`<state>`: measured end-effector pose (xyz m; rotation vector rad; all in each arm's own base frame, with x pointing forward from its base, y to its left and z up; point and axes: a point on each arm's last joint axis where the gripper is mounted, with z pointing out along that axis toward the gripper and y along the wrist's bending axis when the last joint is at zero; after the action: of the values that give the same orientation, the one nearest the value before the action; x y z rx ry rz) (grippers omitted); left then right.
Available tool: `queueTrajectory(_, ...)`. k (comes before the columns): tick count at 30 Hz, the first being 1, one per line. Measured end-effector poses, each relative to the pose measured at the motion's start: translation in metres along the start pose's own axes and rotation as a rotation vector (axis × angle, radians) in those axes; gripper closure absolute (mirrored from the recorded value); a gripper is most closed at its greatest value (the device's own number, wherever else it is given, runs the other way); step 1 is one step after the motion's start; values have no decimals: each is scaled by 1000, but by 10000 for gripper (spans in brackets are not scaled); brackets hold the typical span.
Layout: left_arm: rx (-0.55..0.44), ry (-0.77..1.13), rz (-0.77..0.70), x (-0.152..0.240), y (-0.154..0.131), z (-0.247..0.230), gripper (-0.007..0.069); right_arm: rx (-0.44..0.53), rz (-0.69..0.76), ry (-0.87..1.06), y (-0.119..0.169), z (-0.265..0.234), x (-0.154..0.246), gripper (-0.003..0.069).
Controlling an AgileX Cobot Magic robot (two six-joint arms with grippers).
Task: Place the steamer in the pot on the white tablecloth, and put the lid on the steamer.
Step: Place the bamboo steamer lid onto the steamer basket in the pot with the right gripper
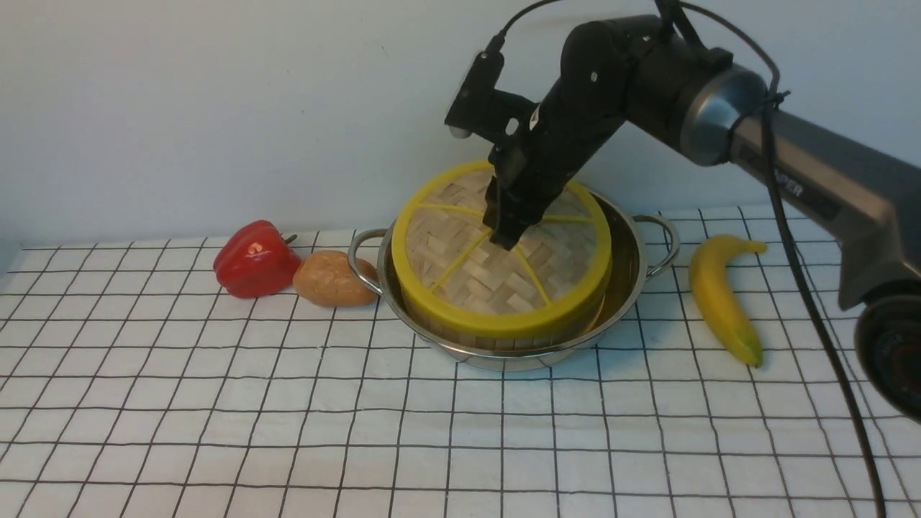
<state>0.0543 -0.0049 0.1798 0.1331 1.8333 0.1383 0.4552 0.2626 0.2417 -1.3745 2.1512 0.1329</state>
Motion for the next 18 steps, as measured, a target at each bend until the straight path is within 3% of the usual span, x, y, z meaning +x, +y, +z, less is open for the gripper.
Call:
queueTrajectory(11,0,0,0,0,0,0,382,23,-5,-2,-4,0,1,513)
queueTrajectory(18,0,0,0,0,0,0,382,-4,65,-21,-17,-3,10,513)
